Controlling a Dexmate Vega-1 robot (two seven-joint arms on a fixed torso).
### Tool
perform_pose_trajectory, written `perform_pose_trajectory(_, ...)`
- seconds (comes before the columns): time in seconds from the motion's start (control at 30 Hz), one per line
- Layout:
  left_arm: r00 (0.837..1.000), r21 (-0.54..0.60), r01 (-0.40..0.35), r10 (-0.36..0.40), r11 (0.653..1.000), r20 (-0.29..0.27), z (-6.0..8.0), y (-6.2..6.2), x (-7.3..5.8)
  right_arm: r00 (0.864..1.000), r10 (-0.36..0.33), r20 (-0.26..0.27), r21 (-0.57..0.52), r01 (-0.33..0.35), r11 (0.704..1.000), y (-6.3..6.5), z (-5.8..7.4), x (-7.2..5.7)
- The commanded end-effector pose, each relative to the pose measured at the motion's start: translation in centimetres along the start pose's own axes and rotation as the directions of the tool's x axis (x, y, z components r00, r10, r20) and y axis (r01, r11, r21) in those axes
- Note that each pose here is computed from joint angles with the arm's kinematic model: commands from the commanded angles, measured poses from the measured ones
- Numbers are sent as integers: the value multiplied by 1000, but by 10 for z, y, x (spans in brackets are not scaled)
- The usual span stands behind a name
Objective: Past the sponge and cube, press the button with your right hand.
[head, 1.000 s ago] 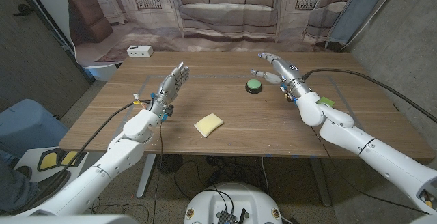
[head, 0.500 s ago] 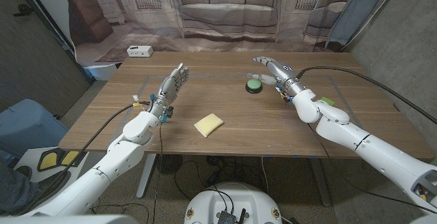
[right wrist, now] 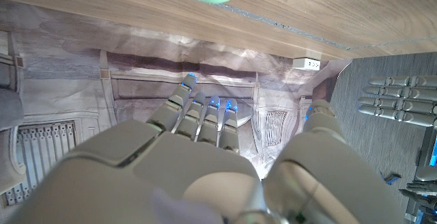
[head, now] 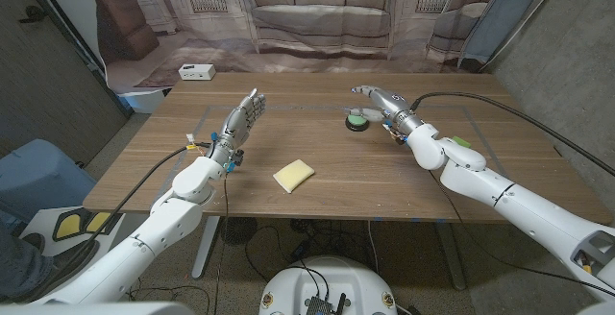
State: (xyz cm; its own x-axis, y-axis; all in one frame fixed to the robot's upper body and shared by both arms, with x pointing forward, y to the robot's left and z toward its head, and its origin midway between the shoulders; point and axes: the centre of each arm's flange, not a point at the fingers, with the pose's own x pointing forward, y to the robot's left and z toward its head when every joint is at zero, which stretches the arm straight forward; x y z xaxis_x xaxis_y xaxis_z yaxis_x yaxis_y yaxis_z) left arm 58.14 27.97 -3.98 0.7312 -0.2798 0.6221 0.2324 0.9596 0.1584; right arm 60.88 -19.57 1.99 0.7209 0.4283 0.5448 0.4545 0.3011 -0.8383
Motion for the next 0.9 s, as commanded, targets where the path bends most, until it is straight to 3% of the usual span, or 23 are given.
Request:
perform_pose_trajectory(0.03, 1000, -1, 5, -5, 1000, 6, 2, 1, 0, 998, 57, 2, -27, -57, 998, 6, 4, 8)
perform_pose_trajectory(0.9, 1000, -10, -9, 9, 1000, 1, -2, 6, -2, 988, 149, -27, -85, -151, 985, 22, 7, 24)
